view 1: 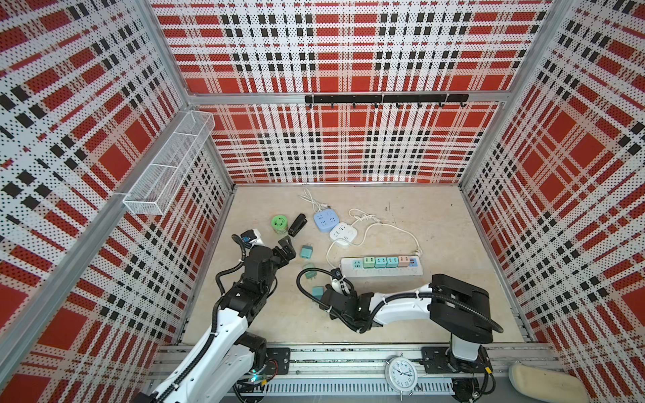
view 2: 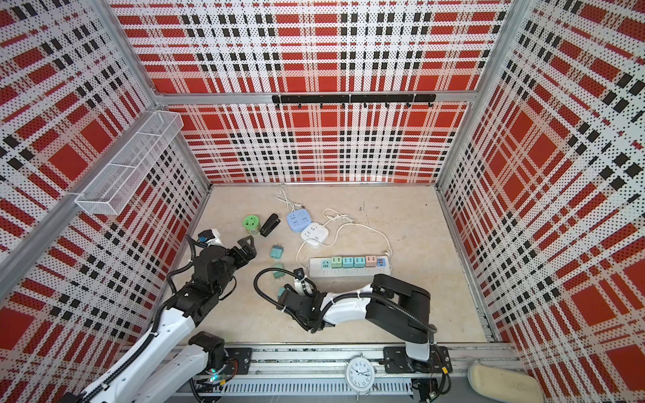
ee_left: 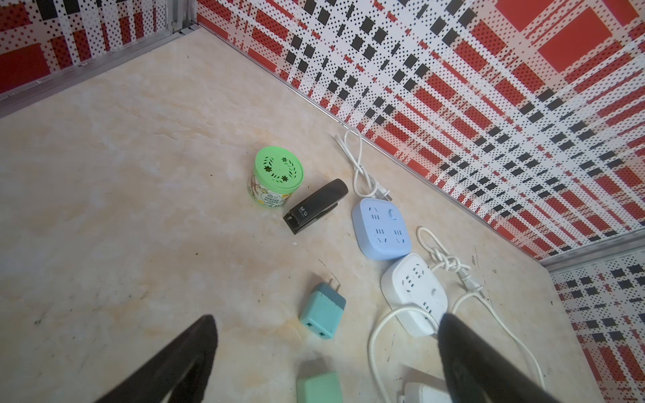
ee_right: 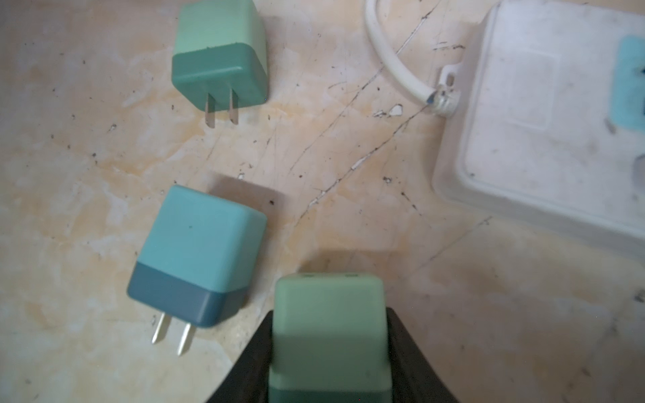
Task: Insert the plug
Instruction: 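Close the right gripper on the light green adapter, then lift the light green adapter with the right gripper while the left gripper reaches toward it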
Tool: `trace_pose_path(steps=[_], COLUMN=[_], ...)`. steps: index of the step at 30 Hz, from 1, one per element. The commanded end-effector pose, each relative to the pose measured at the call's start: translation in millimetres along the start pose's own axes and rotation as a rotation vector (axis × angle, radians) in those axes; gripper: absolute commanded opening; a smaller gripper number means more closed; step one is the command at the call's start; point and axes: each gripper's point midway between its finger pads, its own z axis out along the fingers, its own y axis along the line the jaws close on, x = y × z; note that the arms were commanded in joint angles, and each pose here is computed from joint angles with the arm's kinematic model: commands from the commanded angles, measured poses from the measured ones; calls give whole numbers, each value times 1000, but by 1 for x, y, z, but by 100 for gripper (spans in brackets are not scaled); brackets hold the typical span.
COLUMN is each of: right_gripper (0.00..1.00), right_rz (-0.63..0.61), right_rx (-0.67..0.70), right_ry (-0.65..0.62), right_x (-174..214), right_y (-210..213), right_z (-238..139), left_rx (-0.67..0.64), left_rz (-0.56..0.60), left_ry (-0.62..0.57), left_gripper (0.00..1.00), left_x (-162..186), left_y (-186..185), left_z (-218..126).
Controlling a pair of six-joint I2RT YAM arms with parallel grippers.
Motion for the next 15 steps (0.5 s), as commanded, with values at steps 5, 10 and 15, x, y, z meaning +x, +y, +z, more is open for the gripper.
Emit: trace_pose_path(steps=[5,10,15], right_gripper=[37,30,26], right_rz=[-13,-22,-38], right_rx=[-60,-86,-111], right_ry=[-161,-245,-325], right_x=[-31,-39,-50], right_y=[-2,-20,-32], right_z=[-42,-64,-86], left_rx=[10,19,33], left_rz=[-10,-6,-5], left_ry=[-9,-3,-1], left_gripper=[99,99,99], left_x=[-1,0,0], left_y=[-1,-2,-5], left_z=[2,3,3])
